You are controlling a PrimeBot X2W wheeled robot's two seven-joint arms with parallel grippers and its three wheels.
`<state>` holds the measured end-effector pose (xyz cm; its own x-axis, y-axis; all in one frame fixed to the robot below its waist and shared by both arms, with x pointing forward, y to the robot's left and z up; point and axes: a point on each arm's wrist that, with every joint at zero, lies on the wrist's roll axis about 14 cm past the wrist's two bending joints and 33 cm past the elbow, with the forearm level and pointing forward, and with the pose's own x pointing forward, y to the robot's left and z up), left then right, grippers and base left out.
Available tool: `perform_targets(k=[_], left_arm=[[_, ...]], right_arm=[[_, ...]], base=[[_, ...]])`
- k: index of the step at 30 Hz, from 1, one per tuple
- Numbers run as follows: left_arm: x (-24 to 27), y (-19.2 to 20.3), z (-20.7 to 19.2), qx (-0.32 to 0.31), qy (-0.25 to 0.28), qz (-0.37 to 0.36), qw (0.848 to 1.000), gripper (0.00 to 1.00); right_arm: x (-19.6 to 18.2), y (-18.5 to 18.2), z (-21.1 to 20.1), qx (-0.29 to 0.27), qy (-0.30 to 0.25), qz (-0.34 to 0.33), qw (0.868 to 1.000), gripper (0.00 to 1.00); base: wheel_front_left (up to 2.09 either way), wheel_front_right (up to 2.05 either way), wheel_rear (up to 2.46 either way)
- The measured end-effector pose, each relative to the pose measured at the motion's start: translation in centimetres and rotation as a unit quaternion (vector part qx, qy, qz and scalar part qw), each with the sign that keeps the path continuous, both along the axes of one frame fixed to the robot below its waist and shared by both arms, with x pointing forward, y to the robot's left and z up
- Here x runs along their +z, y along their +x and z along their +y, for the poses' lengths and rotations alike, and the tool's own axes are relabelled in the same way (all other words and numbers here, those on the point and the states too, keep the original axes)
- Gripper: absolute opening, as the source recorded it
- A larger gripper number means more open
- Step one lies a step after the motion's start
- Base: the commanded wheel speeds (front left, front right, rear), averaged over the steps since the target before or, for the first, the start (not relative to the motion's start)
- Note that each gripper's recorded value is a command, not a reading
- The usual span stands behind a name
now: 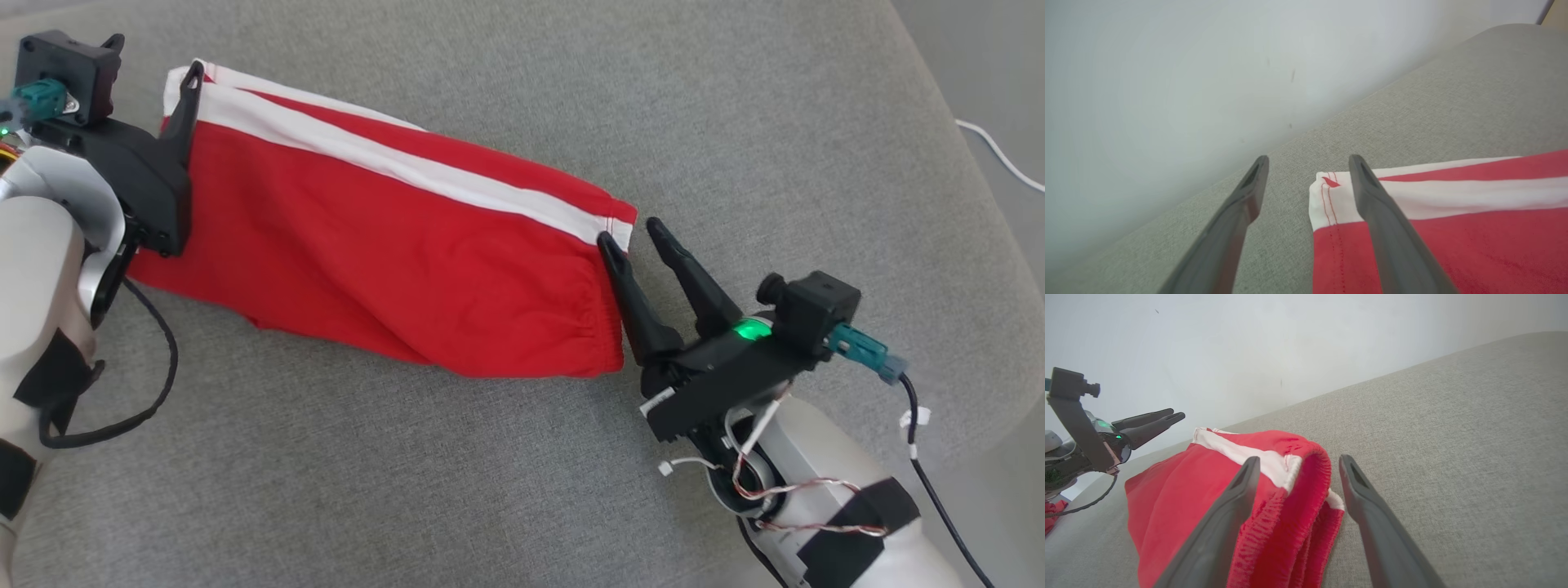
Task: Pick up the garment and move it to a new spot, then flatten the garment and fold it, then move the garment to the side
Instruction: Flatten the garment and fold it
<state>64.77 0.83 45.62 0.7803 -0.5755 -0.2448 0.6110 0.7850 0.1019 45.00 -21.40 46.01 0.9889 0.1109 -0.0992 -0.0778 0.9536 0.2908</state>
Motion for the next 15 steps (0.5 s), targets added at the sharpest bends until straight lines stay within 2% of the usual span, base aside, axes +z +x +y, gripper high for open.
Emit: perform_targets(k=[6,15], left_arm=[[4.1,-0.9,1.0,0.019,-0.062,-0.049,0.997,1.0],[7.3,-3.7,3.5,0.046,-0.097,-0.083,0.991,1.0]], right_arm=[[2.0,-1.9,-1.0,-0.006,-0.032,-0.03,0.999,1.0],[5.8,-4.0,-2.6,-0.043,-0.042,-0.091,0.994,1.0]], base=[[0.0,0.0,0.0],[0.0,0.0,0.0]])
